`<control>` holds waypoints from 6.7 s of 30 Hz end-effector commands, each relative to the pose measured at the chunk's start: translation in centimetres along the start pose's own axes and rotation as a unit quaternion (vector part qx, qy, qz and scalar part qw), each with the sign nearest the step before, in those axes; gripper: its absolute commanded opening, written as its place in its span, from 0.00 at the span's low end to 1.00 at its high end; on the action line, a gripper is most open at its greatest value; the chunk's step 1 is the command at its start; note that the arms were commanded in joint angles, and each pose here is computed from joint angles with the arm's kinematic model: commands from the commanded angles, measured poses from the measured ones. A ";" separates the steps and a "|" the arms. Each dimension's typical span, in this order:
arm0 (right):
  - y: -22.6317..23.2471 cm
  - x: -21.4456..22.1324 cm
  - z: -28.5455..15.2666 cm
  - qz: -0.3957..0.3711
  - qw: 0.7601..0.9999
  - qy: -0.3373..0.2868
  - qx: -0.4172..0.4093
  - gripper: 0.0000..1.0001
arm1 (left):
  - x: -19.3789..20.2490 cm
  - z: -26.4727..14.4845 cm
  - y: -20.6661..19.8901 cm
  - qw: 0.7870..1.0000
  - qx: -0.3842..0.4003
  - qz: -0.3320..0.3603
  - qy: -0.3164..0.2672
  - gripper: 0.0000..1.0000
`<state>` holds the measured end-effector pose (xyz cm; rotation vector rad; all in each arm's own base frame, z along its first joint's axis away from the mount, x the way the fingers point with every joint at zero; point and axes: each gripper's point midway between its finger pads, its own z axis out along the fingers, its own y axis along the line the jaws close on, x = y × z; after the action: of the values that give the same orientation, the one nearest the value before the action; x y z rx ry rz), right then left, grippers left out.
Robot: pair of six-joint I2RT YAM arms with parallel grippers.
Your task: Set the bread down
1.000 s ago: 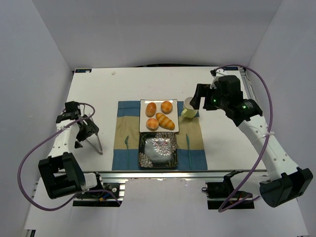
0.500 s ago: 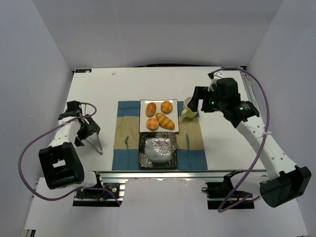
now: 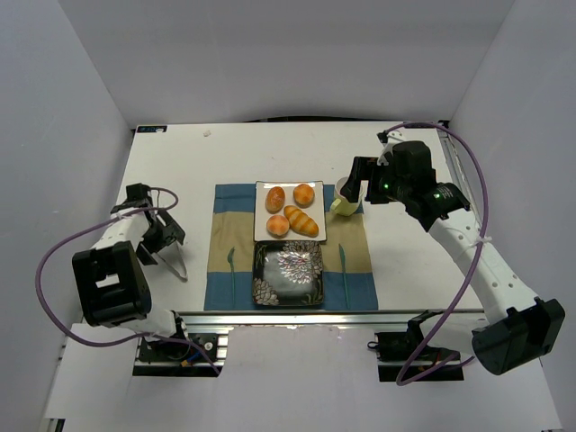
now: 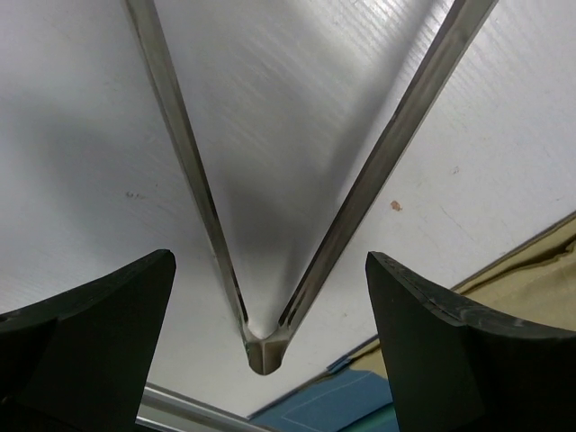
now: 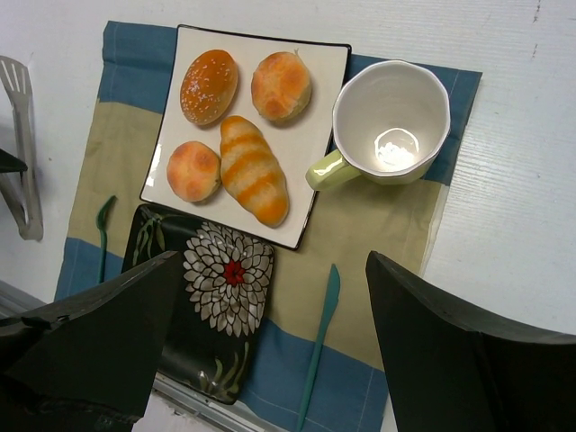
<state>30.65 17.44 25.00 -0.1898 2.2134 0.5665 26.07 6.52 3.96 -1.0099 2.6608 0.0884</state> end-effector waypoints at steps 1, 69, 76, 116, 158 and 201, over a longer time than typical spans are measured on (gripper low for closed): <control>0.2 -0.5 0.4 -0.004 1.000 -0.012 -0.005 0.89 | -0.8 0.5 -0.7 1.000 0.012 -0.004 -0.011 0.98; -2.8 -6.9 -6.8 0.075 0.979 -0.131 0.136 0.89 | 1.3 -20.4 -24.9 0.930 0.243 0.253 -0.110 0.59; -3.1 -7.0 -8.5 0.078 0.975 -0.146 0.149 0.89 | 5.8 -19.9 -28.8 0.905 0.242 0.334 -0.100 0.59; -3.4 -5.4 -8.4 0.073 0.978 -0.133 0.142 0.89 | 10.7 -14.8 -25.6 0.914 0.158 0.368 -0.061 0.58; -3.0 -5.2 -8.1 0.075 0.980 -0.130 0.128 0.89 | 8.6 -19.1 -27.2 0.914 0.176 0.353 -0.091 0.24; -3.2 -4.8 -7.2 0.074 0.981 -0.119 0.131 0.89 | 27.9 -20.3 -14.1 0.891 0.224 0.393 0.052 0.45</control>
<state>29.64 11.09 30.75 0.1684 2.0931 0.3347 9.96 -24.76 14.59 0.2741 2.8602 -0.3533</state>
